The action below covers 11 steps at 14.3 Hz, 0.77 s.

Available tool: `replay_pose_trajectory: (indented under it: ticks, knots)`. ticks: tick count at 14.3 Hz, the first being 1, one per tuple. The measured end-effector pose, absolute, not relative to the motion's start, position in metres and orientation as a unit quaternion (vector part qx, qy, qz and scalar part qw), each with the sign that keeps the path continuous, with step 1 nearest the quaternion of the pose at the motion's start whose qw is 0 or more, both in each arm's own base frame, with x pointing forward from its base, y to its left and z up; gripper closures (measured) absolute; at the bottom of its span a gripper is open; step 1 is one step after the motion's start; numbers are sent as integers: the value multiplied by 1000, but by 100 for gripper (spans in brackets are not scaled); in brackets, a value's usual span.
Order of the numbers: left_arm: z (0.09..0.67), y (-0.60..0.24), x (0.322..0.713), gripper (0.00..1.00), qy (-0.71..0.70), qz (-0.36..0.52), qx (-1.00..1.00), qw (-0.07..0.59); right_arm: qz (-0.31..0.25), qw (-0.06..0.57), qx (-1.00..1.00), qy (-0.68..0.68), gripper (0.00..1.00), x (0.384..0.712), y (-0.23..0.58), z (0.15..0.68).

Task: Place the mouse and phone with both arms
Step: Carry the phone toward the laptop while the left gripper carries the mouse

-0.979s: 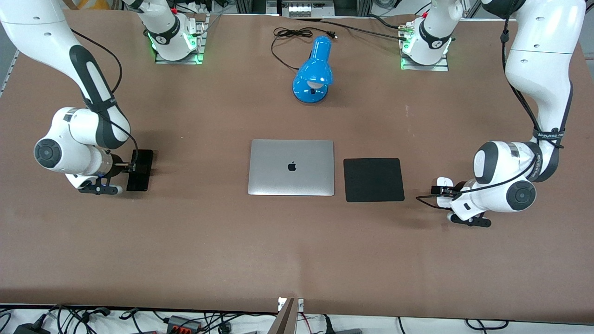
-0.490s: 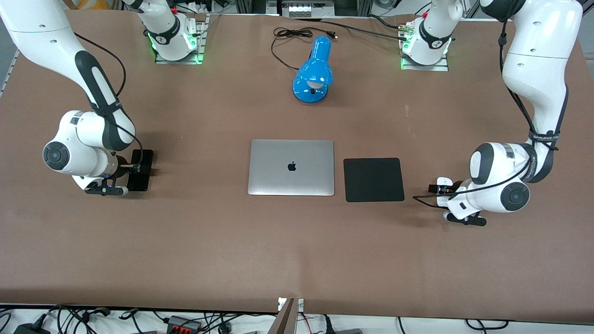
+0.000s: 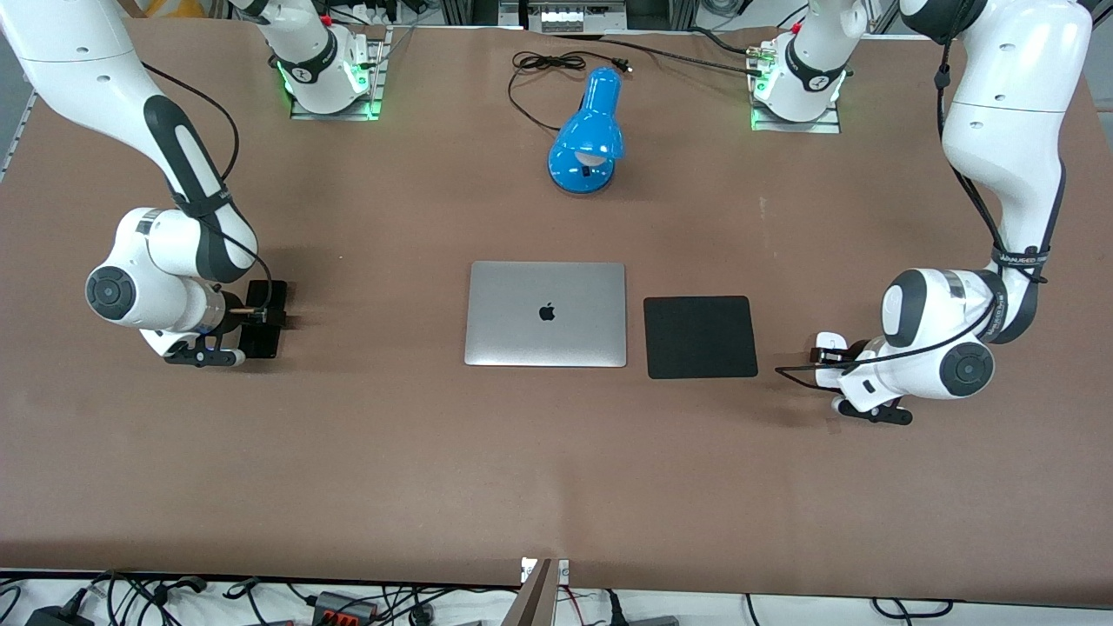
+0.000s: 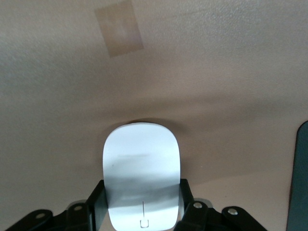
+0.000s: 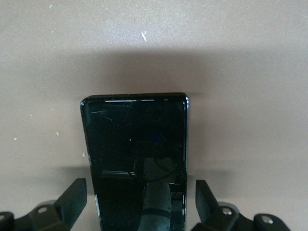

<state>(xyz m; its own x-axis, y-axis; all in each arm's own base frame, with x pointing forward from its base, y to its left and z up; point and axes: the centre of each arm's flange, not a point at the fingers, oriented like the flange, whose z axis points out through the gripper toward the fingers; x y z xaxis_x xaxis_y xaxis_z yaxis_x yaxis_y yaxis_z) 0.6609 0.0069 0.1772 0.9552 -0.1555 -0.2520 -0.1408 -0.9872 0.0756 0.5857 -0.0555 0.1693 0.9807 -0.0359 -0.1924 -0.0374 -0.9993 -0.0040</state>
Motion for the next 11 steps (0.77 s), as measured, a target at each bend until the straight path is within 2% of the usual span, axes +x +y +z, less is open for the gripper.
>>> replay_pose_trajectory:
  ticks: [4, 9, 10, 11]
  knots:
    - [194, 0, 669, 38, -86, -126, 988, 30, 99, 4, -995, 14, 0, 585, -56, 167]
    - [204, -59, 668, 38, -95, -141, 985, 33, 101, 5, -995, 13, 0, 584, -55, 164]
    - [204, -72, 666, 38, -89, -143, 985, 31, 102, 5, -995, 13, 5, 584, -55, 164]
    - [204, -90, 664, 38, -81, -144, 986, 28, 103, 5, -995, 13, 5, 584, -55, 164]
